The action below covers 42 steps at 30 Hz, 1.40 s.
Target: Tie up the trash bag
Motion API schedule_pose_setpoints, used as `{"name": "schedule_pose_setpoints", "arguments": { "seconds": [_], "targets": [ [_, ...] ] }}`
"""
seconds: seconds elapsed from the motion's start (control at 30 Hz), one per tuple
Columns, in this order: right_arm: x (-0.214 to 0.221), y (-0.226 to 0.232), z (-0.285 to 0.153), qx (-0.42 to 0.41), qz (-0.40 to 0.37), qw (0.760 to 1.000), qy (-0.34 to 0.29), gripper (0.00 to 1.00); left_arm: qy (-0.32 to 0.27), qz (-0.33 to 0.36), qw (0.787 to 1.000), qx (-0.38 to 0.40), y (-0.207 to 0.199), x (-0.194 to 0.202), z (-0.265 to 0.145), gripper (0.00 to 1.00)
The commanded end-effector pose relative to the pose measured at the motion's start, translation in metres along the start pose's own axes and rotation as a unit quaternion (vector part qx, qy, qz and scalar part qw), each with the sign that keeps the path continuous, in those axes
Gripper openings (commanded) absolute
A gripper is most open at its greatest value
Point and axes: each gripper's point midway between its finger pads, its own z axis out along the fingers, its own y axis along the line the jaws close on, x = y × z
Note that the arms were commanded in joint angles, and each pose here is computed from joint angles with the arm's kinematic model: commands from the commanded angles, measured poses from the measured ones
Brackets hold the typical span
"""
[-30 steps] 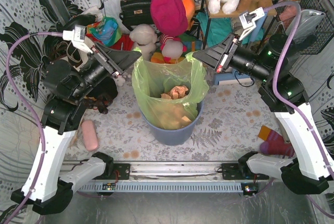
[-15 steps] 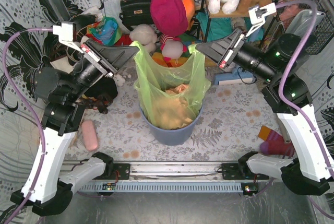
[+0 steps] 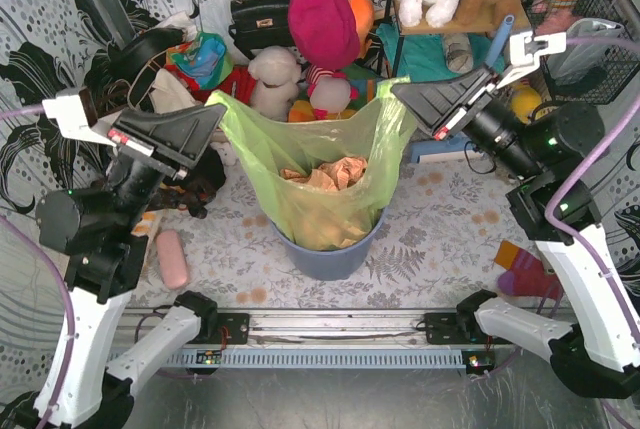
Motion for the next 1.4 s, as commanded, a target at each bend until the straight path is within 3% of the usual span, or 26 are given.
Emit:
{"name": "schedule_pose_setpoints", "arguments": {
  "seconds": [0.0, 0.23, 0.37, 0.73, 0.83, 1.1, 1.37],
  "targets": [
    [0.012, -0.011, 0.002, -0.002, 0.043, 0.999, -0.016, 0.0, -0.011, -0.003, 1.0, -0.015, 0.022, 0.011, -0.006, 0.0],
    [-0.035, 0.037, 0.029, -0.085, 0.005, 0.996, -0.037, 0.0, 0.004, 0.031, 0.996, 0.089, -0.03, -0.01, 0.026, 0.0],
    [-0.053, 0.049, 0.036, -0.092, -0.009, 0.995, -0.045, 0.0, 0.0, 0.042, 0.995, 0.09, -0.037, -0.02, 0.037, 0.0],
    [0.028, -0.026, 0.018, -0.013, 0.076, 0.997, -0.007, 0.0, 0.031, -0.004, 0.999, -0.017, 0.041, 0.034, -0.002, 0.0],
    [0.014, -0.019, 0.029, -0.02, 0.061, 0.998, -0.016, 0.0, 0.034, -0.006, 0.999, 0.005, 0.034, 0.031, 0.009, 0.0],
    [-0.037, 0.036, 0.049, -0.098, 0.017, 0.995, -0.027, 0.0, 0.024, 0.046, 0.994, 0.1, -0.033, -0.011, 0.044, 0.0],
    [0.03, -0.017, 0.026, -0.04, 0.074, 0.996, 0.012, 0.0, 0.037, -0.006, 0.999, 0.022, 0.029, 0.032, 0.01, 0.0]
  ]
}}
